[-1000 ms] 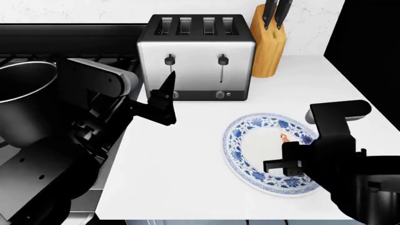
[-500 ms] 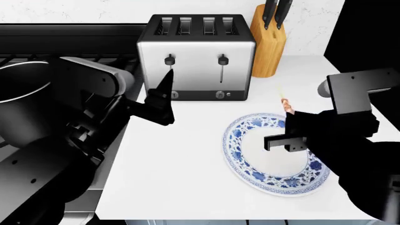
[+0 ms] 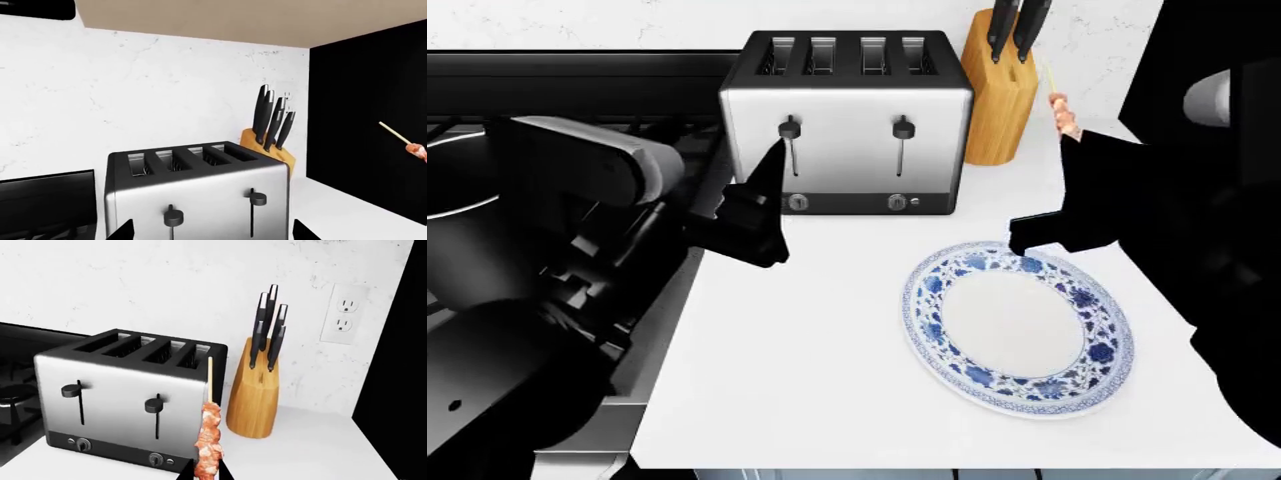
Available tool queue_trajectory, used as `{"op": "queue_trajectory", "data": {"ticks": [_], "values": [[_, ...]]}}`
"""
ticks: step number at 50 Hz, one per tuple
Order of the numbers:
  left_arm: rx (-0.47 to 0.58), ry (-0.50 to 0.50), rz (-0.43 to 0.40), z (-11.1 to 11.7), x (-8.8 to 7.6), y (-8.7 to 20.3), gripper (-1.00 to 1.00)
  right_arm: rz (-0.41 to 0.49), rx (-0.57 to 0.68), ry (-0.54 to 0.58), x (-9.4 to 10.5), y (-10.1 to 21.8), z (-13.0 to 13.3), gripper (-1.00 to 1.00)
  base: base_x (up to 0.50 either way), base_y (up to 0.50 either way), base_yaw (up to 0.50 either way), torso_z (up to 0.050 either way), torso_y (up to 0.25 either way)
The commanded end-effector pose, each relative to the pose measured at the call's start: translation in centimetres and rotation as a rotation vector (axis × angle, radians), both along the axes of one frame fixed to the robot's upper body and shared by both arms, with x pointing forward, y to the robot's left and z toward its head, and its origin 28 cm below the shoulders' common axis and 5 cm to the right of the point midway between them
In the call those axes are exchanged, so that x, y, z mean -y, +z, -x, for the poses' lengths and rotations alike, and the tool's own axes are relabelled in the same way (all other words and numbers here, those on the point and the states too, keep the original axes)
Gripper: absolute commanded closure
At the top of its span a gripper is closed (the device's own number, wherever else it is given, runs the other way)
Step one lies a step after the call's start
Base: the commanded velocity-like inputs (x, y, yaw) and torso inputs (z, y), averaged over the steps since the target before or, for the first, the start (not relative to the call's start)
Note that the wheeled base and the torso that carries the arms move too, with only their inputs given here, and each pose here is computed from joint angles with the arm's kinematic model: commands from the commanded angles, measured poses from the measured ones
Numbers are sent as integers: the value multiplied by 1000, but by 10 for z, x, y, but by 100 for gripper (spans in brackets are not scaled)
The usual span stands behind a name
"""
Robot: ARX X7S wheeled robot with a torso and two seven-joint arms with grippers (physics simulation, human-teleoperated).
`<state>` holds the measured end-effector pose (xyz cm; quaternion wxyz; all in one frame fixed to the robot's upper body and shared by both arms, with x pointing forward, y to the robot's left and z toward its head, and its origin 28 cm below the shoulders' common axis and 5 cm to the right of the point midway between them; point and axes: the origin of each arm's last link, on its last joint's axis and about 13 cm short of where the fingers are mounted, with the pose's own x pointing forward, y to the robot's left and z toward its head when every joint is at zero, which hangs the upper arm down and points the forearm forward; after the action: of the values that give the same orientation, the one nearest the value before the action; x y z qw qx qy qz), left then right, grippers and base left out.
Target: Frozen meat rests on a plate on the counter. Retrieve the meat and place it in a pot on a burner. Then turn the burner on.
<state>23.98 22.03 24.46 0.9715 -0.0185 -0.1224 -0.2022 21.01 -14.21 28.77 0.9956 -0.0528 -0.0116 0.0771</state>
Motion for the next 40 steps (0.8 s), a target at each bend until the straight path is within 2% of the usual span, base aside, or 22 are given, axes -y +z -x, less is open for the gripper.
{"op": "queue_trajectory", "data": {"ticks": [1,8,40], "values": [[40,2,23,5,-2,11,-100,57,62,22,-1,18,2,100,0,0,0,0,0],[46,-4,23,6,-2,12,-100,71,75,35,-2,23,2,100,0,29,0,0,0],[66,-8,24,9,-1,16,-100,90,121,43,-4,30,7,100,0,500,0,0,0]]}}
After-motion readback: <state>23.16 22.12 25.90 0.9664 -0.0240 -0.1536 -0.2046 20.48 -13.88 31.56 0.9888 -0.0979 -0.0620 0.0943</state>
